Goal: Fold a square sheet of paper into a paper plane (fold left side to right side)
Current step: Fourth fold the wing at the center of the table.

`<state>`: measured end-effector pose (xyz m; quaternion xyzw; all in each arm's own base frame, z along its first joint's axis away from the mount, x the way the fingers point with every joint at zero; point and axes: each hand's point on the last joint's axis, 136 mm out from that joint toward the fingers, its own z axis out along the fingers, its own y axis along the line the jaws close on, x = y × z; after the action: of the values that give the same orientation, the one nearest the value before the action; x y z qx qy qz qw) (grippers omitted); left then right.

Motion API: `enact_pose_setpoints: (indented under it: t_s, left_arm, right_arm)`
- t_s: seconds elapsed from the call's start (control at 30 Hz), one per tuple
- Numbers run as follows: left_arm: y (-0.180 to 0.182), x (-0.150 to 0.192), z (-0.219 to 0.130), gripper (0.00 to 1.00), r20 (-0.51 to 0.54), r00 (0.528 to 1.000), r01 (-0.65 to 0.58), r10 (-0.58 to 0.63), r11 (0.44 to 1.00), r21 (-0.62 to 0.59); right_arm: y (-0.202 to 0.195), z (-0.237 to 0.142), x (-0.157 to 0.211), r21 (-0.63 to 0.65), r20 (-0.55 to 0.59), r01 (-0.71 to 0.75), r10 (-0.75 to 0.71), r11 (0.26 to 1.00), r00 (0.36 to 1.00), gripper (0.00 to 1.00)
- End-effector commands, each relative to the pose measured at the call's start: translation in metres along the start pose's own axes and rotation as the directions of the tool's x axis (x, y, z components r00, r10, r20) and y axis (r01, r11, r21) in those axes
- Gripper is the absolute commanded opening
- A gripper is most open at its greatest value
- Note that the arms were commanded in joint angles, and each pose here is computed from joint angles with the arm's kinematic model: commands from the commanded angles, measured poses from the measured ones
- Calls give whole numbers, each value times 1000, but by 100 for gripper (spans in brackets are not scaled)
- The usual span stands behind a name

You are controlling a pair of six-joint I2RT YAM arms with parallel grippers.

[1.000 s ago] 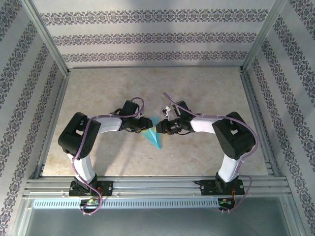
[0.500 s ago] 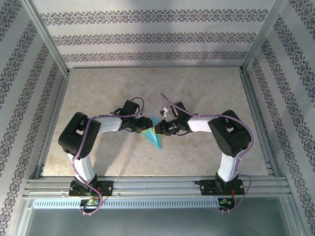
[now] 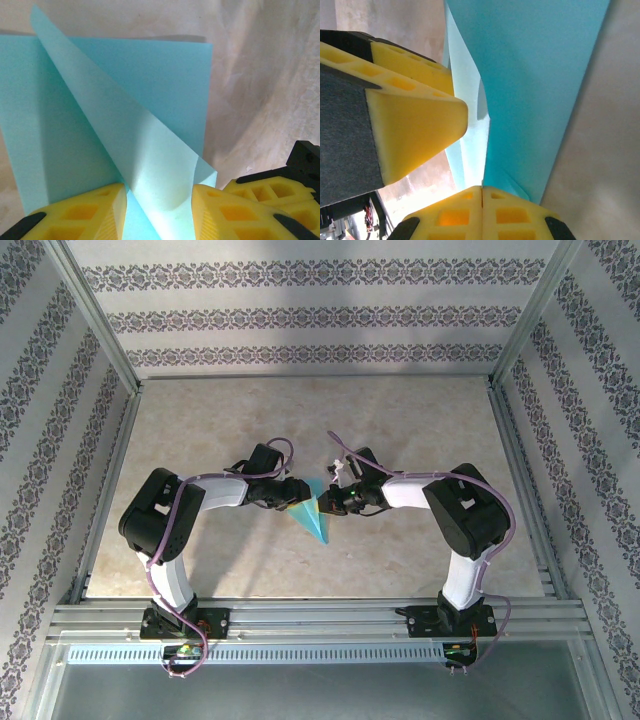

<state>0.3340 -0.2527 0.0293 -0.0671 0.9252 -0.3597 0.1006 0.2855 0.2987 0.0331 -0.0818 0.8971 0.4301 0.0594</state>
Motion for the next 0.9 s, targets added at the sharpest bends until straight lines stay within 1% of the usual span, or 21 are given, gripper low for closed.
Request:
enact_pose_setpoints:
  t_s: [0.0,0.87]
  left_arm:
    - [8,11,7,41,-37,999,-10,9,999,-50]
    - [9,11,7,41,-39,999,-11,9,999,-53]
  right_arm:
    - [-5,-4,-6,35,21,13,-13,999,1000,4]
    - [-18,-6,-6,97,27,6,-9,995,1000,3]
